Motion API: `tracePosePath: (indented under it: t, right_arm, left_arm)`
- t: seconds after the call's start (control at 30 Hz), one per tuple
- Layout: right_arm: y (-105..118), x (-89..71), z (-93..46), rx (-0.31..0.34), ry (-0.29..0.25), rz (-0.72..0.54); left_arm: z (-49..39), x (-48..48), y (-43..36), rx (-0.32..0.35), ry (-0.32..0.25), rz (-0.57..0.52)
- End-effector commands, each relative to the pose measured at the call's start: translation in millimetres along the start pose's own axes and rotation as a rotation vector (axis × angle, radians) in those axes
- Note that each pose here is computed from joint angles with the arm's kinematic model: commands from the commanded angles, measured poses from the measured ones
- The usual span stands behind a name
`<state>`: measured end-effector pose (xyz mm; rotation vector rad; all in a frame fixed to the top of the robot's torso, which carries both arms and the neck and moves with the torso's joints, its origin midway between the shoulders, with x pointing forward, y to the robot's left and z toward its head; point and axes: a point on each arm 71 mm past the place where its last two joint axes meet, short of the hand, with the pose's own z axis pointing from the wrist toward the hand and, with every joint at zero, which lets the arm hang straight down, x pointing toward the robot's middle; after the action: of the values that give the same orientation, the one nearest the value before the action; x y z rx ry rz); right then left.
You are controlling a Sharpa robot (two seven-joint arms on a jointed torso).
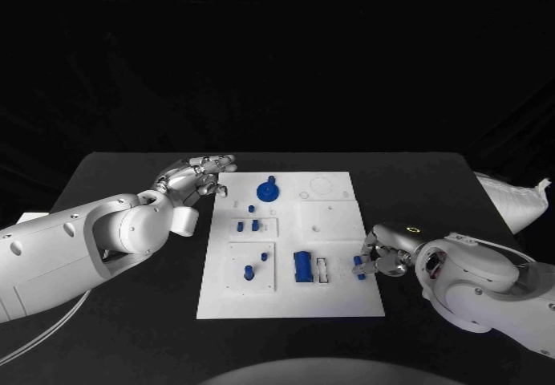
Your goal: Assemble the parts on the task board
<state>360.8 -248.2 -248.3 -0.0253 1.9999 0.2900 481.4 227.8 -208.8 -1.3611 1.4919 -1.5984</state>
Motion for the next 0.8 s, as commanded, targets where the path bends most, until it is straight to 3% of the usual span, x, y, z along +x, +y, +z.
tracePosePath:
  t: [0.03,0.3,0.6,0.8]
  right_arm:
    - [2.1,3.1,1.3,0.000,0.017,-0.045]
    - [7.4,6.4,5.4,-0.014,0.013,-0.087]
    - [16.7,12.5,9.6,-0.039,0.036,-0.267]
    - [19.7,15.1,10.3,-0.045,0.052,-0.310]
  left_arm:
    - [0.1,2.6,-0.5,0.007,0.021,-0.003]
    - [0.0,2.6,-0.5,0.006,0.022,-0.003]
    - [0.0,2.6,-0.5,0.006,0.021,-0.003]
    - [0.0,2.7,-0.5,0.006,0.023,0.000]
